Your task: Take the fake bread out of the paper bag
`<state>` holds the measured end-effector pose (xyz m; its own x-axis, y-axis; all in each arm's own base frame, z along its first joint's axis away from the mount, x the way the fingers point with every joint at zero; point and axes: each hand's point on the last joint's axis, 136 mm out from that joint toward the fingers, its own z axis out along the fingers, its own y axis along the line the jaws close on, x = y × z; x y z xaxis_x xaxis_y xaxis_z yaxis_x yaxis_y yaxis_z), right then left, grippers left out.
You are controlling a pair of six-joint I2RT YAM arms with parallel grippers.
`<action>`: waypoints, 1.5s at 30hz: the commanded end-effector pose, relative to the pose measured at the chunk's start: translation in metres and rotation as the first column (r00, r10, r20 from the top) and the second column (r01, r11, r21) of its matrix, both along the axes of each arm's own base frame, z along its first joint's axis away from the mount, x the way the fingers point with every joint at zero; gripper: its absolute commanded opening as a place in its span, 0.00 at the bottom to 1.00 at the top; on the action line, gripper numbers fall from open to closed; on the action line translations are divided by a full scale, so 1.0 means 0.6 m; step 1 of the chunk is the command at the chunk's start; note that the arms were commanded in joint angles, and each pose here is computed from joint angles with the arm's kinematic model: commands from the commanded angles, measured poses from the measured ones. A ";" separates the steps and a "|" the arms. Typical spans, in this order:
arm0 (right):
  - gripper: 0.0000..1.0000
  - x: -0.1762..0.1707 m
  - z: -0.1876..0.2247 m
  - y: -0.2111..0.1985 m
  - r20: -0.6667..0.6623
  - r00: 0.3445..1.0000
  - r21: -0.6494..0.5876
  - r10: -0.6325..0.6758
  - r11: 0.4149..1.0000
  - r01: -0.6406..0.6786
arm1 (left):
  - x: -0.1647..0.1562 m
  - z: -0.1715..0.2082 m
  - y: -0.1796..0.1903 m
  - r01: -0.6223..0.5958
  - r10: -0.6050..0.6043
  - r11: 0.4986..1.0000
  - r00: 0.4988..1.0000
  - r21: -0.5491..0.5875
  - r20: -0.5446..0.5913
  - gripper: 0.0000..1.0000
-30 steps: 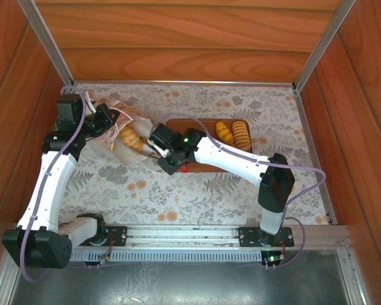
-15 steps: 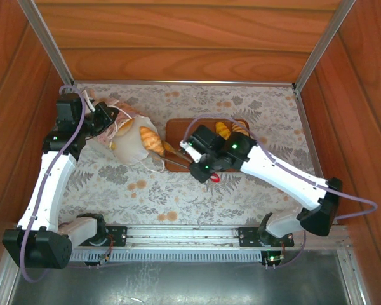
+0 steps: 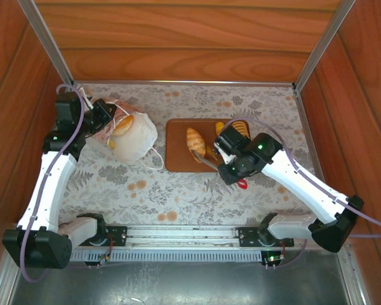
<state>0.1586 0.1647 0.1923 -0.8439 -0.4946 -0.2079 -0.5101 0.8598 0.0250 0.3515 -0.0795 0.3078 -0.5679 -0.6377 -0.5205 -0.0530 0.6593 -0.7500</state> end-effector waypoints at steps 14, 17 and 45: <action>0.34 0.012 -0.032 -0.069 -0.095 0.985 -0.273 -0.145 0.955 0.114 | -0.011 0.011 0.007 -0.018 0.018 1.000 0.999 -0.009 0.040 0.00; 0.34 0.019 -0.034 -0.077 -0.075 0.984 -0.305 -0.161 0.943 0.131 | -0.012 0.011 0.008 -0.022 0.022 1.000 0.999 -0.007 0.042 0.00; 0.36 0.080 -0.033 -0.052 -0.036 0.995 -0.377 -0.097 0.923 0.076 | 0.002 0.001 0.002 -0.008 0.009 1.000 1.000 -0.027 0.030 0.00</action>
<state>0.2078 0.1415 0.1681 -0.8891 -0.4571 0.0233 -0.4469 0.8559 -0.2602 0.3517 -0.0808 0.3018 -0.5667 -0.6478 -0.5091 -0.0518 0.6447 -0.7627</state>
